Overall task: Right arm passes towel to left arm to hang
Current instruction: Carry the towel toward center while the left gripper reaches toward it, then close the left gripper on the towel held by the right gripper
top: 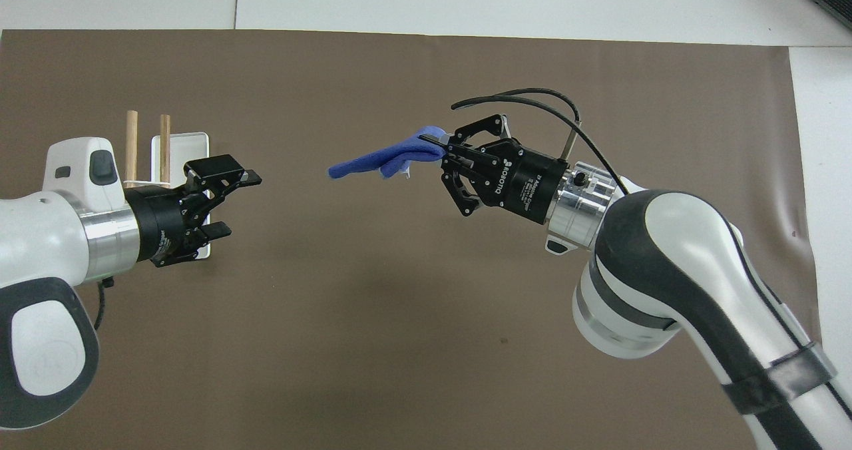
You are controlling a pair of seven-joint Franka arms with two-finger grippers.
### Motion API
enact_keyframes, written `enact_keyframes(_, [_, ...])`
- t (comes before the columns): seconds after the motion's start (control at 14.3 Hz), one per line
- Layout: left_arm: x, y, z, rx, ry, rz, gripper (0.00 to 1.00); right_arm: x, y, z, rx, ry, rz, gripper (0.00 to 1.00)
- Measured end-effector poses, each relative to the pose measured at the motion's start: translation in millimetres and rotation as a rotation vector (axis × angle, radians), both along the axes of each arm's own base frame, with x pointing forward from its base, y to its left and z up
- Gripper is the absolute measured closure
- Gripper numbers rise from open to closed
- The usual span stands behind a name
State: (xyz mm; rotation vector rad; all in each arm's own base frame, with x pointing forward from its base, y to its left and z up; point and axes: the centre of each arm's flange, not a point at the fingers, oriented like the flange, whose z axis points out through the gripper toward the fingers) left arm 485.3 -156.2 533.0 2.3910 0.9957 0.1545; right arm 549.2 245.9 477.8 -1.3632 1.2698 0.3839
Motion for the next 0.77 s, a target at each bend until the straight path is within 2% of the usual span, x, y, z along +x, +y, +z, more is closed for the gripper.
enact_keyframes(0.21, [-3.8, -33.0, -4.7, -0.066, -0.006, 0.096, 0.00, 0.0, -0.1, 0.0, 0.001, 0.002, -0.001, 0.96])
enact_keyframes(0.56, [-19.2, -92.3, 1.7, -0.199, 0.022, 0.325, 0.00, 0.0, -0.1, 0.0, 0.001, 0.002, -0.002, 0.96])
enact_keyframes(0.77, [-24.6, -106.0, 4.4, -0.244, 0.046, 0.395, 0.00, 0.1, -0.2, 0.0, 0.001, 0.002, -0.002, 0.96])
